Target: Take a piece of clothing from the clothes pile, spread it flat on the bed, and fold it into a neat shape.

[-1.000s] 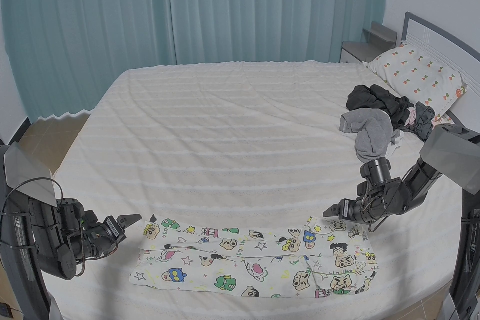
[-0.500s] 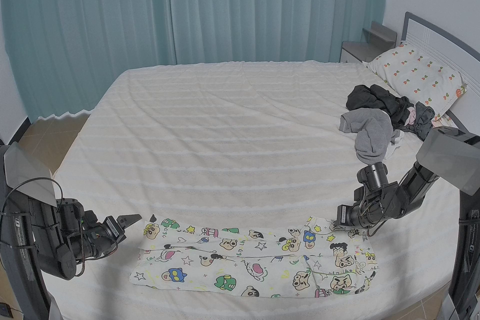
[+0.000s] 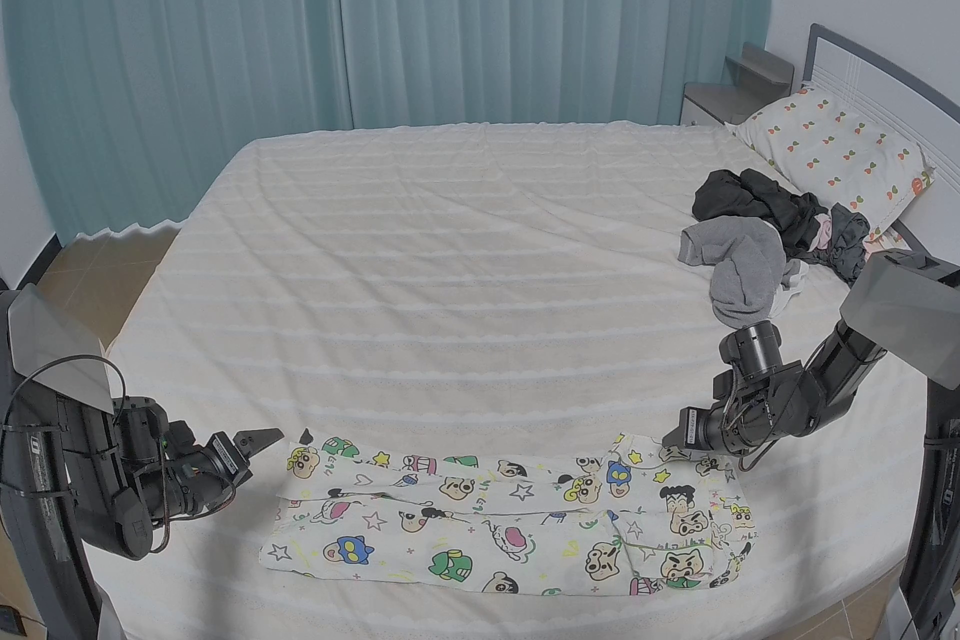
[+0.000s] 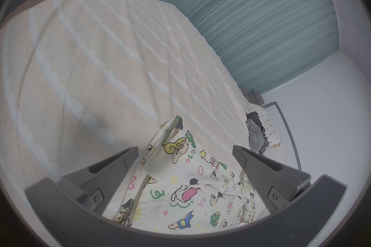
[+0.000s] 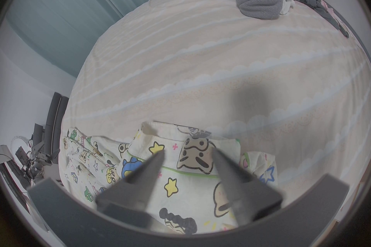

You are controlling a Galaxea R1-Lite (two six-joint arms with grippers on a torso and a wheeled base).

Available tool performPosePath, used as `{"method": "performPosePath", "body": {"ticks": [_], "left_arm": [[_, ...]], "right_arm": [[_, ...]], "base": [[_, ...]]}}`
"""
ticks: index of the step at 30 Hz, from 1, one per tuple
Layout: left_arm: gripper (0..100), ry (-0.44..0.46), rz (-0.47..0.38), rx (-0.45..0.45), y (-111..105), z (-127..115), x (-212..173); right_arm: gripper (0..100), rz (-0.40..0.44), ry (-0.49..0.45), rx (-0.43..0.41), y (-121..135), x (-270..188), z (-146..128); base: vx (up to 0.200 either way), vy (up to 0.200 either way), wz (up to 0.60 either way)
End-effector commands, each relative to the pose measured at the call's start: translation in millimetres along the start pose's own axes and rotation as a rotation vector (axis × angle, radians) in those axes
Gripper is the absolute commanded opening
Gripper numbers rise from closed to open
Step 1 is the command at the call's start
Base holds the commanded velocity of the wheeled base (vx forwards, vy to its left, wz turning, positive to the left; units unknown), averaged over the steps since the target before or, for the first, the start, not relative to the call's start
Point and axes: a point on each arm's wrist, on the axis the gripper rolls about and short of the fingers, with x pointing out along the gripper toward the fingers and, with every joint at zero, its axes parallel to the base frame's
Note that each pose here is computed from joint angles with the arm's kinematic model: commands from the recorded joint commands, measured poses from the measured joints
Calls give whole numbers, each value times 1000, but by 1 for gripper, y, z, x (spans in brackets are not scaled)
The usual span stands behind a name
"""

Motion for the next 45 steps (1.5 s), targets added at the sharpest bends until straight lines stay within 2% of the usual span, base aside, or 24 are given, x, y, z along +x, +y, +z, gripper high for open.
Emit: {"method": "performPosePath", "body": {"ticks": [1, 7, 8, 20, 28, 30, 38, 39, 45], "left_arm": [[100, -11, -9, 6, -1, 1, 0], [100, -11, -9, 8, -1, 1, 0], [100, -11, -9, 8, -1, 1, 0], [100, -11, -9, 8, -1, 1, 0], [100, -11, -9, 9, -1, 1, 0], [100, -11, -9, 9, -1, 1, 0], [100, -11, -7, 8, -1, 1, 0], [100, -11, -7, 8, -1, 1, 0], [100, -7, -5, 23, 0, 0, 0]], "right_arm": [[100, -10, 14, -1, -2, 11, -2], [100, -9, 12, -3, -2, 19, 1], [0, -9, 12, -3, -2, 19, 1], [0, -10, 22, -10, 1, 10, -5], [0, 0, 3, -19, 5, -17, -8], [0, 26, -39, -24, 10, -43, -5], [0, -29, 22, -57, -1, -18, -15], [100, -34, 25, -61, -1, -17, -16], [100, -109, 26, -82, -5, -1, -21]], "base": [[0, 0, 0], [0, 0, 0], [0, 0, 0], [0, 0, 0], [0, 0, 0], [0, 0, 0], [0, 0, 0], [0, 0, 0], [0, 0, 0]]}}
